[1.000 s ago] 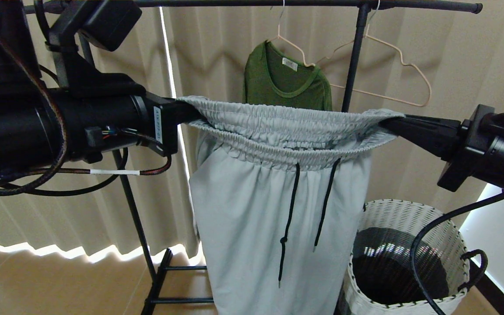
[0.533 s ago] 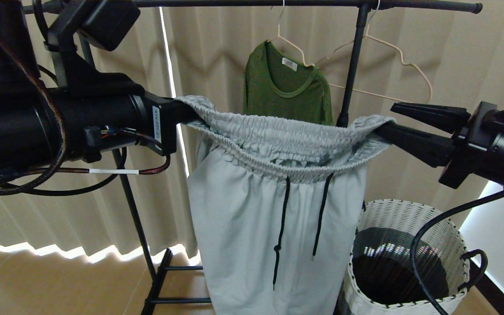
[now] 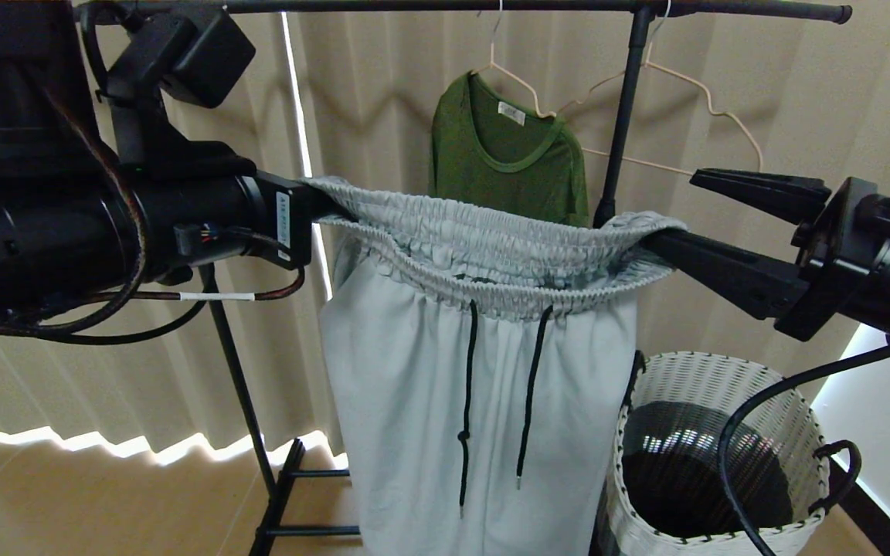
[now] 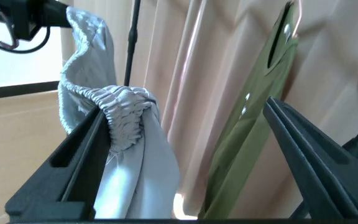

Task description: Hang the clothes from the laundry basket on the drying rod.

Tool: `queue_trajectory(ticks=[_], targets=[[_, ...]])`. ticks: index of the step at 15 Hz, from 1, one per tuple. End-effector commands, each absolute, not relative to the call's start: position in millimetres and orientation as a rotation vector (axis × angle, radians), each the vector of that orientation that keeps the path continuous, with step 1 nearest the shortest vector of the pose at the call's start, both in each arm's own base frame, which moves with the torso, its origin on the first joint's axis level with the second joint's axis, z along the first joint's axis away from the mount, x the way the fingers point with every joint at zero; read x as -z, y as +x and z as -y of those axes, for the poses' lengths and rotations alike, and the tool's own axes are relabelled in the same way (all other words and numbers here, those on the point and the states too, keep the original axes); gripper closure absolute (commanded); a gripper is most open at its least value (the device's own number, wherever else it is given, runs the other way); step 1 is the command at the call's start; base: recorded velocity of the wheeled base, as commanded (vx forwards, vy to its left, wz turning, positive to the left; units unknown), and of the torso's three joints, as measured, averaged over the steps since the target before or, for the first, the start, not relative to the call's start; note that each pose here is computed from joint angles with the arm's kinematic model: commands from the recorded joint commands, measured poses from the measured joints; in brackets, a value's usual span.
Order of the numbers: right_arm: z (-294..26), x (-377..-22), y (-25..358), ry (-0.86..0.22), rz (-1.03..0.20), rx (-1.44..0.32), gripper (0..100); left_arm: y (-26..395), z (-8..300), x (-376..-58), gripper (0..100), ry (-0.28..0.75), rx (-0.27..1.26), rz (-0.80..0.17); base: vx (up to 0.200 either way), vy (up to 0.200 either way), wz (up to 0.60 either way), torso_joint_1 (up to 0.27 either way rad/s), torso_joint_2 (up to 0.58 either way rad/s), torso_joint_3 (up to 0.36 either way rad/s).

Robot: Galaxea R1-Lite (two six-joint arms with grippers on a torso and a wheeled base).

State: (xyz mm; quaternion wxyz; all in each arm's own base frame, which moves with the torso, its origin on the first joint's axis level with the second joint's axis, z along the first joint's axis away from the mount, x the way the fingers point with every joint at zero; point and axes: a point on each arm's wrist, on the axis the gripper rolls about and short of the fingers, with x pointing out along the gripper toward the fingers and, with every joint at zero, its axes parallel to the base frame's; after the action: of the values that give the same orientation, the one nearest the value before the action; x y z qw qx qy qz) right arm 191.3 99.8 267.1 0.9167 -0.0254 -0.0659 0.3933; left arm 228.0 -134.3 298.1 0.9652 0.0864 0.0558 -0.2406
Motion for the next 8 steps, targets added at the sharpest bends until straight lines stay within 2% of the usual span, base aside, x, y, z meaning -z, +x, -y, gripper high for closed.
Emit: queue_trajectory(ticks=[1,8], targets=[[-100.6,-266.6,190.6,-0.052,0.135,-0.815,0,231.2,134.8,-296.5,100,0.179,0.472,-0.119,0.0,0.0,0.0,0.0,0.0,0.0],[-99.4,-267.2,184.8,-0.052,0.142,-0.827,0,248.2,119.1,-290.0,100,0.205,0.385,-0.144,0.0,0.0,0.0,0.0,0.0,0.0]])
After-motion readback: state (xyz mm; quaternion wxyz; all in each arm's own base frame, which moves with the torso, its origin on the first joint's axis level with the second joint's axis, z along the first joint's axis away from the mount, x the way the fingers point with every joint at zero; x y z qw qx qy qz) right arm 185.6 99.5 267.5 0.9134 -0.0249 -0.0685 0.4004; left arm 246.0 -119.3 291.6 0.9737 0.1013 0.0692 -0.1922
